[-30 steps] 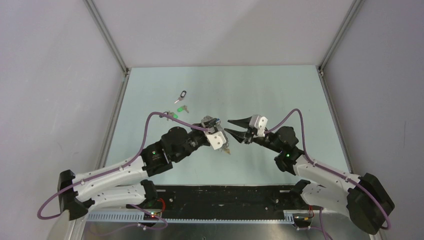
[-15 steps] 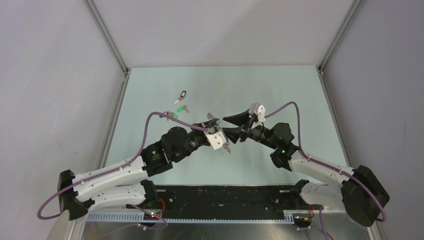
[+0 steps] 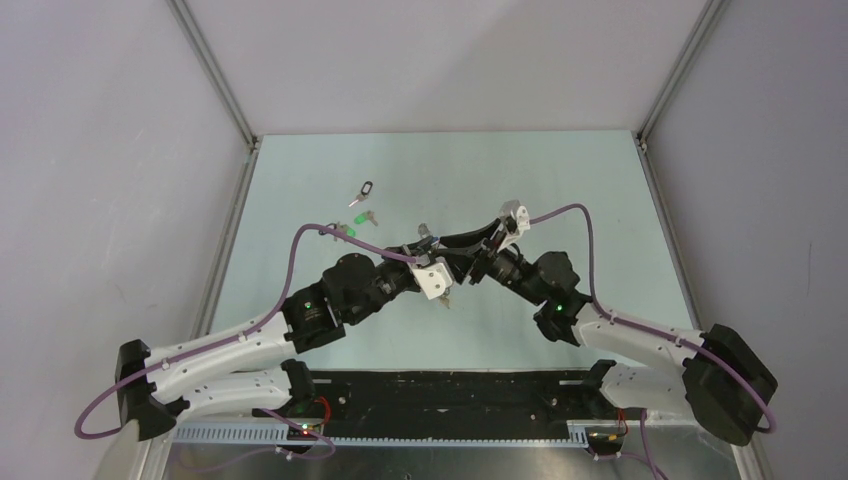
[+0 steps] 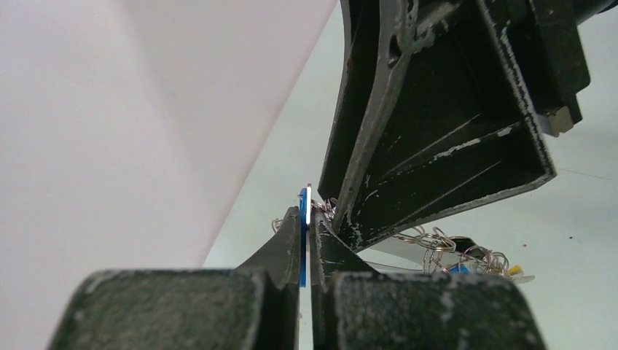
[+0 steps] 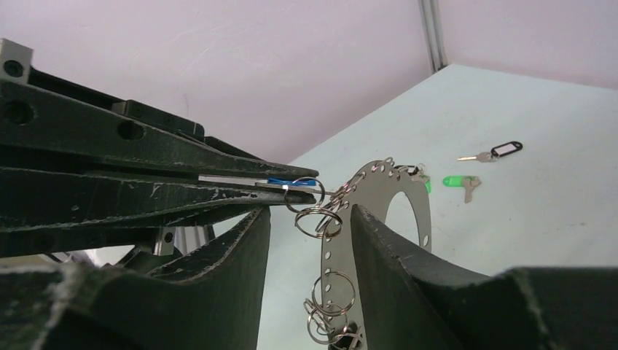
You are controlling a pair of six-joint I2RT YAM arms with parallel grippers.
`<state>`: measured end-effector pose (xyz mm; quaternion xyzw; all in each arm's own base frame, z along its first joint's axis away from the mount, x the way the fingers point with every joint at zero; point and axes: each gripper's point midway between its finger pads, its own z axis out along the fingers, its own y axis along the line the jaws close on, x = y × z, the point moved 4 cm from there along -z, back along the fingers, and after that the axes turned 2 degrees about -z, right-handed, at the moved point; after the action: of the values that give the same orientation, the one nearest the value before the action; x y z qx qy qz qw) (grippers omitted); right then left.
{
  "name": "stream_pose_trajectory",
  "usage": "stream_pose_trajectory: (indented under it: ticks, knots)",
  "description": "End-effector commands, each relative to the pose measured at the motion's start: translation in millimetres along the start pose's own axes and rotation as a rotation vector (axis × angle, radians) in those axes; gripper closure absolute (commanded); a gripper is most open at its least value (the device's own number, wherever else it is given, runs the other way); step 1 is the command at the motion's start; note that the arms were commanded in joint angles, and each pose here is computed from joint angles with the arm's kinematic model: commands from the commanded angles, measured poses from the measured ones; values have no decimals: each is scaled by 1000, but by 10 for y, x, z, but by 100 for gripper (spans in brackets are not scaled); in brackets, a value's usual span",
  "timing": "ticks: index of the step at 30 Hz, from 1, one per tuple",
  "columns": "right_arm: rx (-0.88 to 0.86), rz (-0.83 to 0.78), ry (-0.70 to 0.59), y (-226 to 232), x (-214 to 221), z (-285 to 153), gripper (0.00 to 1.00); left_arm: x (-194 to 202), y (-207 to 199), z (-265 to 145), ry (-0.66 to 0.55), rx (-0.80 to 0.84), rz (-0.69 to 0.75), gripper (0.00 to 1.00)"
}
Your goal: Remove the keys from the keyring
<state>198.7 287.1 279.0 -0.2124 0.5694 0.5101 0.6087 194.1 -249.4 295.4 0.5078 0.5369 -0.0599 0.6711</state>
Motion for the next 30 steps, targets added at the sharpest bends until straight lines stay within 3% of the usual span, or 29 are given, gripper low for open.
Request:
stream_pose_trajectory:
  ticks: [1, 4, 8, 13, 15, 16, 18, 20, 27, 30]
  knots:
    - [18, 20, -97, 33, -221, 117, 52, -308, 262, -38, -104, -88, -42, 100]
    - [40, 21, -97, 9, -197, 136, 53, -306, 264, -39, -103, -88, -42, 100]
    - [68, 32, -106, -17, -172, 161, 61, -312, 263, -38, -106, -87, -43, 100]
    - [63, 41, -142, 31, -195, 198, 59, -308, 259, -33, -104, -85, -42, 100]
    - [67, 41, -154, 46, -213, 201, 65, -308, 259, -31, -104, -86, -42, 100]
    - [63, 40, -159, 63, -224, 202, 77, -308, 260, -32, -104, -86, -42, 100]
    - [59, 29, -160, 73, -225, 202, 89, -308, 260, -33, -104, -86, -42, 100]
    - [50, 10, -154, 87, -222, 197, 94, -306, 264, -36, -103, -88, -43, 100]
    - [18, -111, -98, 147, -144, 163, 99, -307, 270, -44, -103, -91, -42, 100]
    - [3, -248, -61, 160, -103, 128, 99, -307, 268, -44, -104, -91, -42, 100]
